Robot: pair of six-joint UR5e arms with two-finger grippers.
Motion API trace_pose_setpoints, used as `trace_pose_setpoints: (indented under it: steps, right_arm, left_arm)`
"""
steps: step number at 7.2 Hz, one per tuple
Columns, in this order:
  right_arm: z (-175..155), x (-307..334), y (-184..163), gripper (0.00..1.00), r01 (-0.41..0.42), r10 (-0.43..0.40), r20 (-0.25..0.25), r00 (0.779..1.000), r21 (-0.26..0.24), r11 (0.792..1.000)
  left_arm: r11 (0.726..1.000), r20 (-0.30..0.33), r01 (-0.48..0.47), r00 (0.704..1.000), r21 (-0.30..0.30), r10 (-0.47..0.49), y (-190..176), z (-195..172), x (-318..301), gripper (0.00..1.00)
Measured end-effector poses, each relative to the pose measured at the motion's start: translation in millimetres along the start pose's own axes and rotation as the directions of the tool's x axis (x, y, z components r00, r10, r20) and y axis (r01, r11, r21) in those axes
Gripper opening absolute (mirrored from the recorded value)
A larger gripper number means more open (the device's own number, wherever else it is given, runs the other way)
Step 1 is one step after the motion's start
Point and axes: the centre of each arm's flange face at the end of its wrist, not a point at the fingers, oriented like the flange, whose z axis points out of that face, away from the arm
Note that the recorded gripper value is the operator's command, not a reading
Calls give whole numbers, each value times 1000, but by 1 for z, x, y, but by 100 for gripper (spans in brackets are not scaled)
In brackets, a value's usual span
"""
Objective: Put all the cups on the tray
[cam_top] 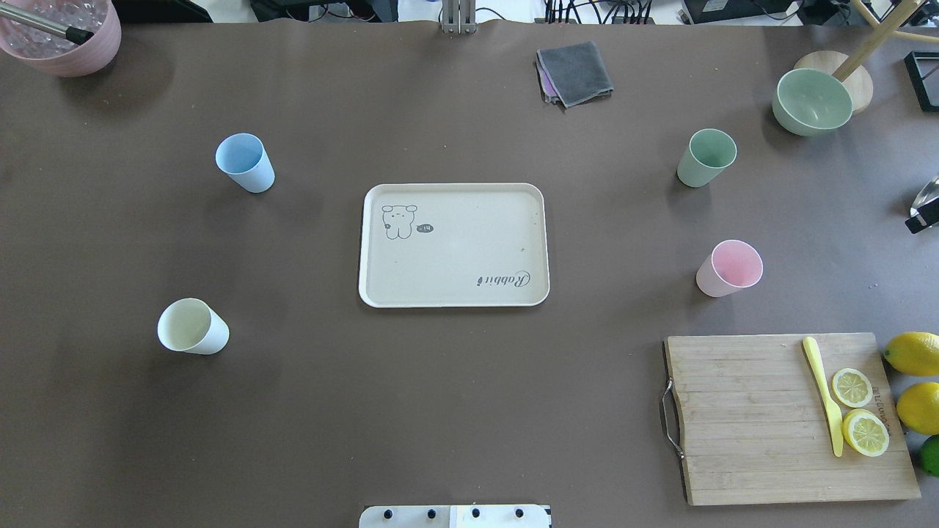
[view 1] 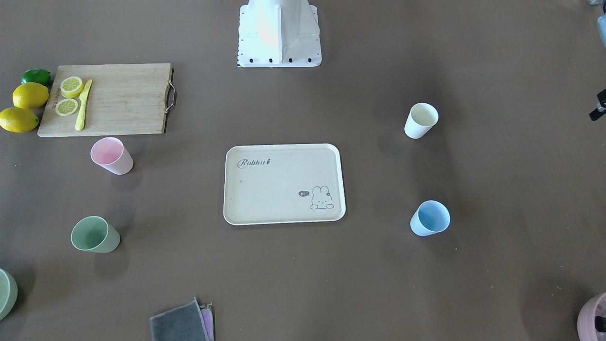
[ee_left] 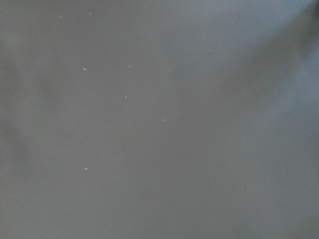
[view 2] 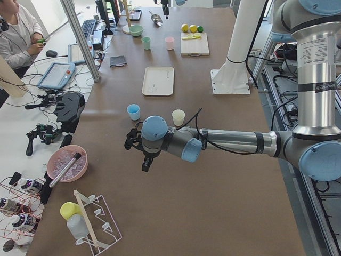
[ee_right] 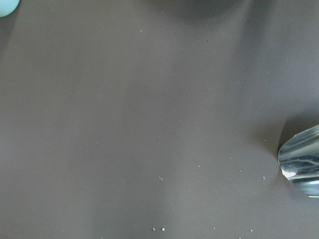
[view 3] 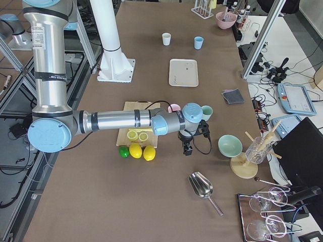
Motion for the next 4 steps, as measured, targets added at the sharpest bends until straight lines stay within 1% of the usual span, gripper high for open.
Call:
trace_pose_setpoints:
  steps: [1,3,4]
  right_arm:
    - [3,4,1,100,3,-3,-3,1000,6,1000]
    - [1,10,4,100,15,-15,-4,1000,40,999]
    - [-6,18,7,100,2,-2,-6,1000,58,998]
  left_arm:
    - [1000,-3,23,1000,14,-23,10,-9,-8,98]
    - [999,-9,54,998,3,-54,27,-8,-18,98]
    - [998,-5,68,998,-6,-68,33,-4,-23,98]
